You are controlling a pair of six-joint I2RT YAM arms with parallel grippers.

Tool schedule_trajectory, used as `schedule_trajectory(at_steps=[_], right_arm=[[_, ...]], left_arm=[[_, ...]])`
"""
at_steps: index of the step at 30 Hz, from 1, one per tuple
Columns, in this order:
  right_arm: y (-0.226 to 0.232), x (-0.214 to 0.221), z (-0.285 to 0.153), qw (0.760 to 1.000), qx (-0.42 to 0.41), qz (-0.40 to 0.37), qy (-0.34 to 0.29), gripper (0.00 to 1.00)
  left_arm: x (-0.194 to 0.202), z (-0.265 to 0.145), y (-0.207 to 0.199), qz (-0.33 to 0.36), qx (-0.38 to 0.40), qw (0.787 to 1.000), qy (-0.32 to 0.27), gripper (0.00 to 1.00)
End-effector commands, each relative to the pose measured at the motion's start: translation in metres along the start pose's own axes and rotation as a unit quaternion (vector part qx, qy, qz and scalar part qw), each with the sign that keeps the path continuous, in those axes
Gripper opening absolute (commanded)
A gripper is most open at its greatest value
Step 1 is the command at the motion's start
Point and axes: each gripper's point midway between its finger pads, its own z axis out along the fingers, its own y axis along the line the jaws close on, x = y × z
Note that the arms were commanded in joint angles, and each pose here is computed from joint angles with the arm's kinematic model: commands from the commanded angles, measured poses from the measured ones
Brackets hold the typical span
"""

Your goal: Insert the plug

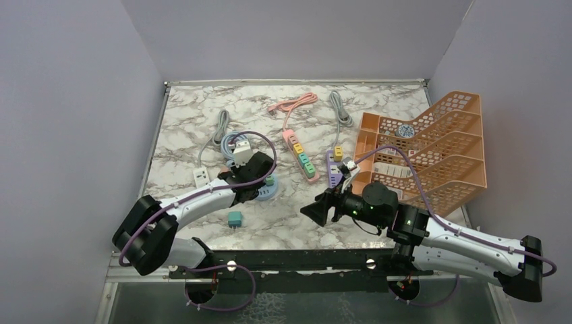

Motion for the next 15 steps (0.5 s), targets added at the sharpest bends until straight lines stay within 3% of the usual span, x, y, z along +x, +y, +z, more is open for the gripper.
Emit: schedule_trajectory(at_steps=[1, 6, 11, 15], right_arm=[[-0.004, -0.001, -0.002, 1.0, 0.009, -0.001, -0.008, 0.76], [-0.004, -0.002, -0.003, 1.0, 0.01, -0.001, -0.011, 0.76], [-0.005, -0.003, -0.004, 1.0, 0.013, -0.001, -0.015, 0.76], [-0.006, -0.004, -0.004, 1.0, 0.015, 0.0, -0.018, 0.76]], left_arm=[[0.08, -0.018, 0.039, 0.06, -0.042, 0.982, 0.172, 0.02], [0.042, -0.028, 0.02, 0.067, -0.02, 0.986, 0.153, 0.29], [0.012, -0.033, 0.008, 0.075, -0.002, 0.988, 0.134, 0.46], [0.005, -0.034, 0.006, 0.081, 0.003, 0.986, 0.144, 0.52]])
